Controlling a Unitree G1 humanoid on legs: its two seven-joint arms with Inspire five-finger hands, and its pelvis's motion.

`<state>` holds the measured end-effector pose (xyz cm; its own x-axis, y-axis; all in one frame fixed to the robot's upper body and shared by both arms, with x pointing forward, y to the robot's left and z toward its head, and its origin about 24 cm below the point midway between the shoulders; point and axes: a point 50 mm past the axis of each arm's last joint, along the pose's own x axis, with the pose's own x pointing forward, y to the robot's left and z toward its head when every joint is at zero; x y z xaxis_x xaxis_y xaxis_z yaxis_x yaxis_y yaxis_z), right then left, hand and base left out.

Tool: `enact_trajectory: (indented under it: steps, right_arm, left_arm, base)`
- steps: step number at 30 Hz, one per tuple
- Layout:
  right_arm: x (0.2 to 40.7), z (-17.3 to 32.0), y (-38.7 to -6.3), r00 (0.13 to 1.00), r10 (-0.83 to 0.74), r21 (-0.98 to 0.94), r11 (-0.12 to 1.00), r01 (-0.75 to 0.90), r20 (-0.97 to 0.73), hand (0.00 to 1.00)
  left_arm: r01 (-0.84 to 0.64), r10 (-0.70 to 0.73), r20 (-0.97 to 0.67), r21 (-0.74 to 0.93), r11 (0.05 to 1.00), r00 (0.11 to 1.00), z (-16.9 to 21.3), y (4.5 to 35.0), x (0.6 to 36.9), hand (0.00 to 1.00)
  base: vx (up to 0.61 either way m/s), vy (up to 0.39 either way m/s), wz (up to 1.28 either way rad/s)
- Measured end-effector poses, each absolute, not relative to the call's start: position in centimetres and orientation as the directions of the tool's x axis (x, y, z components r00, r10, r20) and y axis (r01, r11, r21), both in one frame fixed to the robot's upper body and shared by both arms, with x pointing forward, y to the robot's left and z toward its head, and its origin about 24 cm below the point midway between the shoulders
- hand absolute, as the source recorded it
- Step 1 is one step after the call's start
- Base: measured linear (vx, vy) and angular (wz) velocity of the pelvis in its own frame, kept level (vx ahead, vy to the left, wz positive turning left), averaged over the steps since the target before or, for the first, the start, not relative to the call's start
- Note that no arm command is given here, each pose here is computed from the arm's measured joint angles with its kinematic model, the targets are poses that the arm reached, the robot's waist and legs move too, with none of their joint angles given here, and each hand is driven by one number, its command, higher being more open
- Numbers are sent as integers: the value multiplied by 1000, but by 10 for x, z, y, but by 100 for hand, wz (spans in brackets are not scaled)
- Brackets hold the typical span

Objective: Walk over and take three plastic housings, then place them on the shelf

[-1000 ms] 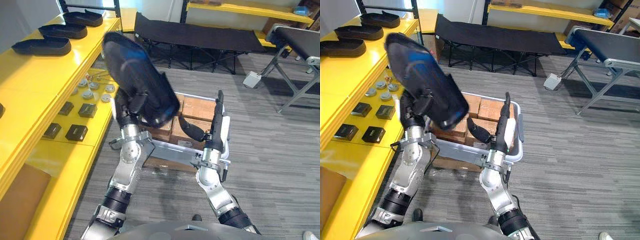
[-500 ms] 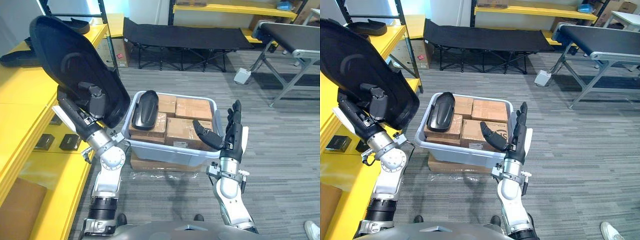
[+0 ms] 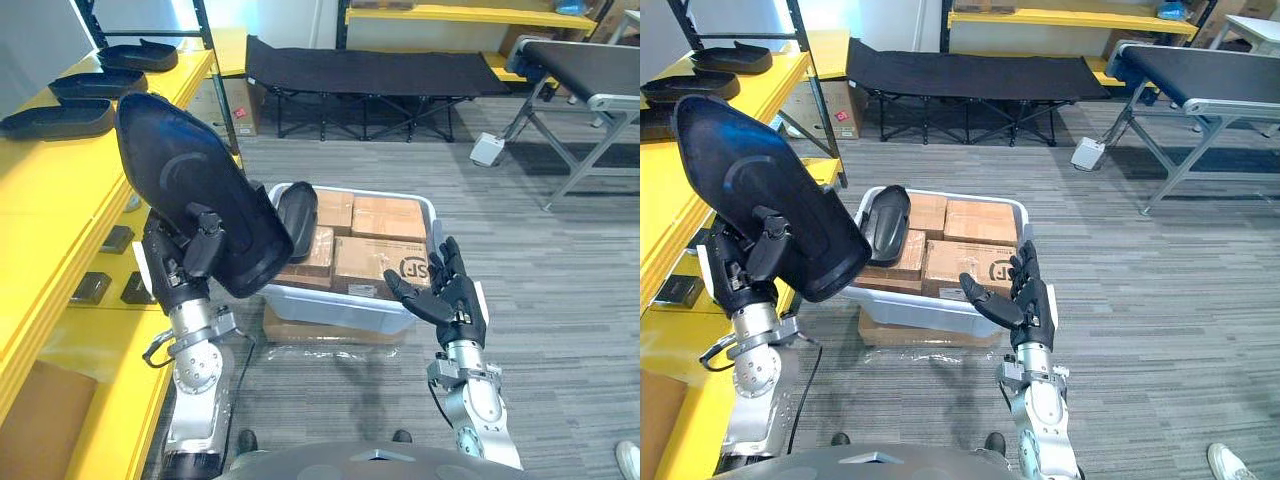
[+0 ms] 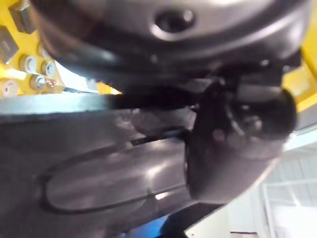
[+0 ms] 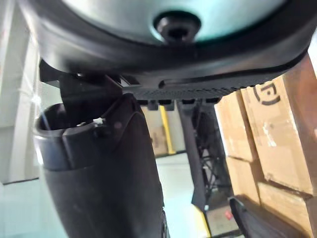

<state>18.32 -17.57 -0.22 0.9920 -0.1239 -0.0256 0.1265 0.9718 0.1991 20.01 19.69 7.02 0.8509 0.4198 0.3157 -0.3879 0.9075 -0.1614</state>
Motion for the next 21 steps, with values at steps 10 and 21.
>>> enact_trajectory:
  steps: [10, 21]
  right_arm:
    - [212, 6, -145, 999, 52, 252, 966, -53, 11, 100]
    - [227, 17, -126, 984, 168, 212, 961, -176, 53, 100]
  left_arm:
    - [-443, 456, 411, -133, 886, 789, 92, 222, 170, 0]
    - [-543, 556, 405, -159, 824, 726, 94, 252, 137, 0]
  base:
    - [3, -12, 43]
    - [7, -25, 33]
